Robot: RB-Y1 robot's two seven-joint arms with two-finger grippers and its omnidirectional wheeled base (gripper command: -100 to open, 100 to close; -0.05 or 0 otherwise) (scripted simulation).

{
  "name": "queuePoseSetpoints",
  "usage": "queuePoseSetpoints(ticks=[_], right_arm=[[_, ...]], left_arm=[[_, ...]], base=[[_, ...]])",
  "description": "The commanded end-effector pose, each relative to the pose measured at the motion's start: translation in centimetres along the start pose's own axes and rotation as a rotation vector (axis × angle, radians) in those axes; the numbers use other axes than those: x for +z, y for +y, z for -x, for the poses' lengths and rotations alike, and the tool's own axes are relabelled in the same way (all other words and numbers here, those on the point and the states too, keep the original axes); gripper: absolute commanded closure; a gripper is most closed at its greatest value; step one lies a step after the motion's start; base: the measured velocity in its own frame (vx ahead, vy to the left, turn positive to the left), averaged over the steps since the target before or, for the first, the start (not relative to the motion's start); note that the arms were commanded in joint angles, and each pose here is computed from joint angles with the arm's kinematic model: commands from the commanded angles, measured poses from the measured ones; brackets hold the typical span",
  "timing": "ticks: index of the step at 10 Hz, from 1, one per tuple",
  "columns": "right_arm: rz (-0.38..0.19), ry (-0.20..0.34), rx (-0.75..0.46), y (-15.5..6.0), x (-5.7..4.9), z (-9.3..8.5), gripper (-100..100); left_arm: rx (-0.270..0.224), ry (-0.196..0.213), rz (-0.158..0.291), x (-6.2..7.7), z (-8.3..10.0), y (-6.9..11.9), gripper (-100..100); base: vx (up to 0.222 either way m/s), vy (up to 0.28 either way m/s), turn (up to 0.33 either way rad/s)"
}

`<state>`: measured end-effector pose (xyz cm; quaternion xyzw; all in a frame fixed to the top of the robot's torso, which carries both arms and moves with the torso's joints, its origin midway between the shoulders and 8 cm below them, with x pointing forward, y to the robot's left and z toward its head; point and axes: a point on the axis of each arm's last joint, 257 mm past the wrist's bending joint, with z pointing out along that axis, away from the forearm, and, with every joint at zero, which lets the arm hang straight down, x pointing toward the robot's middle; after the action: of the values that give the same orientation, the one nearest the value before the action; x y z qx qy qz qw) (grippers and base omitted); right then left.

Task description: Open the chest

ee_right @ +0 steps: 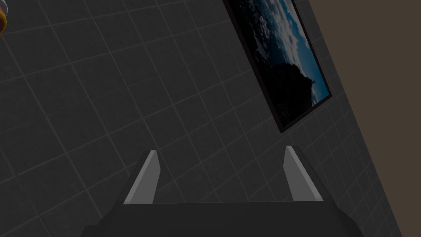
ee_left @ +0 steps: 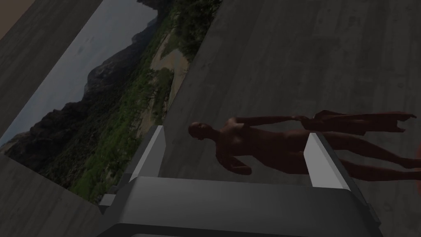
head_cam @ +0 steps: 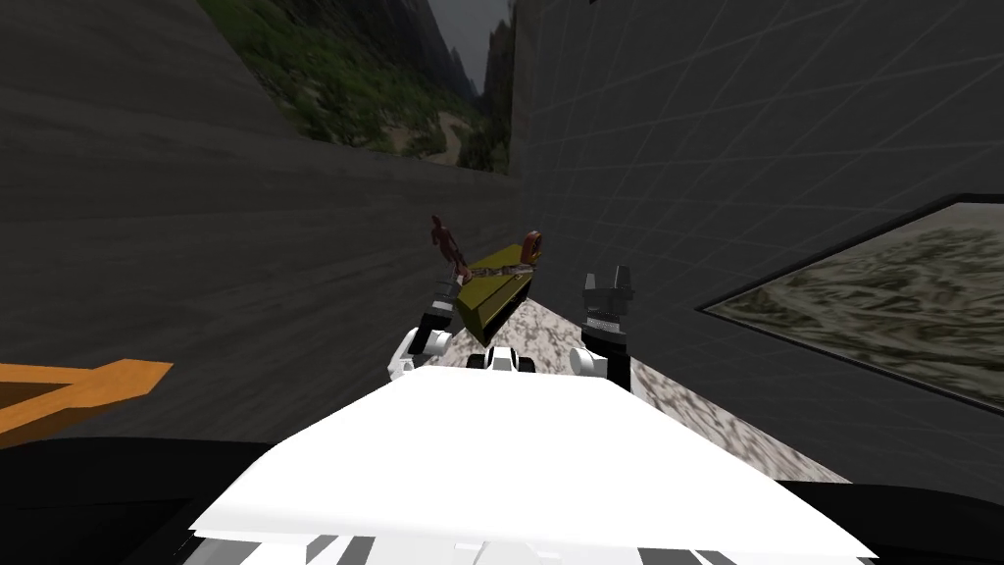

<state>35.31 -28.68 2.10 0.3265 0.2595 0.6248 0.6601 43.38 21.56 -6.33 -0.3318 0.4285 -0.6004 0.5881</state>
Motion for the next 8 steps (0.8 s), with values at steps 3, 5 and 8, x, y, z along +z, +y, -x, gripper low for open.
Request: queuePoseSetpoints(ticks=[3,5,8], right_arm=[[0.0,0.0,0.0,0.0,0.0,0.0,0],[0.0,0.0,0.0,0.0,0.0,0.0,0],[0.0,0.0,0.0,0.0,0.0,0.0,0]], left_arm=[[-0.088,0.053,0.135,2.2,-2.6,5.0,-100],[-0.106,0.064,0.175,2.7,-3.3,6.3,-100],[-0.142,0.09,0.247,3.5,-4.8,8.7,-100]], base=[[0.047,-0.03,-0.117],[0.03,-0.02,-0.053],[0.031,-0.021,-0.092]])
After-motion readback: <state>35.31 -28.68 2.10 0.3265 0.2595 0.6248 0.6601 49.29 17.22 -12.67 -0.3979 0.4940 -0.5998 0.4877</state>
